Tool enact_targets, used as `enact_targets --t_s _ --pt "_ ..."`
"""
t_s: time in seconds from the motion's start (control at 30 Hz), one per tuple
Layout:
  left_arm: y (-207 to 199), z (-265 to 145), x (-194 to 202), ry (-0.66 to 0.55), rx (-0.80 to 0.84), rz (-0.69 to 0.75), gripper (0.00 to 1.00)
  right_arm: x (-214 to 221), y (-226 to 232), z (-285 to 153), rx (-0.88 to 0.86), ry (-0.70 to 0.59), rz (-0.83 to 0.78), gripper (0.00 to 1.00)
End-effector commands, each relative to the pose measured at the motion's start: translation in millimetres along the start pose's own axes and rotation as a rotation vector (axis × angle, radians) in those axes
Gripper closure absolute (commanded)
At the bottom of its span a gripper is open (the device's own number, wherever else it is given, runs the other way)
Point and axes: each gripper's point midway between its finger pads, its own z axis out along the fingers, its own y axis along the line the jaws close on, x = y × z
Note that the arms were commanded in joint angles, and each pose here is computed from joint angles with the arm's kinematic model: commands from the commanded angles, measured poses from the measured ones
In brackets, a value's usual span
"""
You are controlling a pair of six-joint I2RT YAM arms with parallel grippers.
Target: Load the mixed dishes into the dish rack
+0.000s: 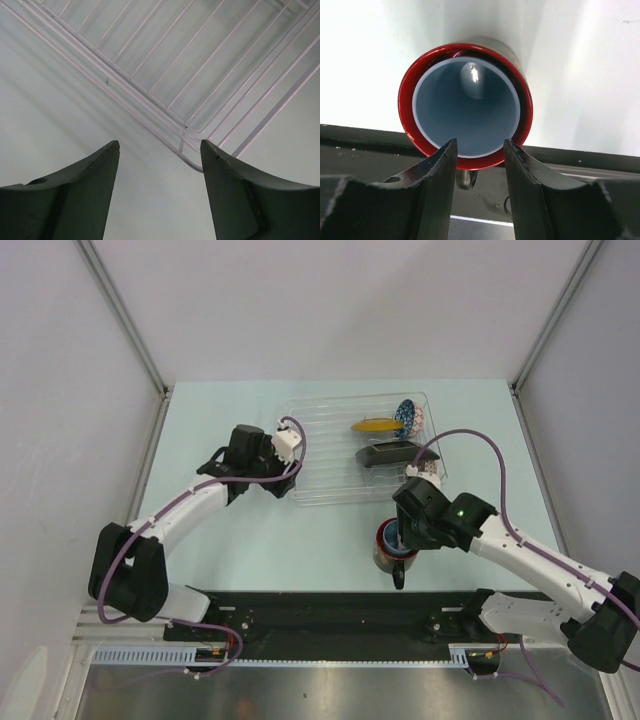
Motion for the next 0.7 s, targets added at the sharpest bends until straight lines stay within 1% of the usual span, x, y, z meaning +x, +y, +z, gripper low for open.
enact_targets --t_s 0.0,0.3,0.67 --pt "-6 -9 15 0.043 0.004 0.022 0.28 -5 -1 9 0.027 -0.012 -0.014 0.53" --pt "-4 -13 16 0.041 -0.015 0.029 0.28 -10 -2 23 0.066 -0.017 -0.049 0.55" --pt "-3 -15 12 0.029 -0.021 0.031 0.29 -9 4 26 0.046 -0.008 -0.041 0.57"
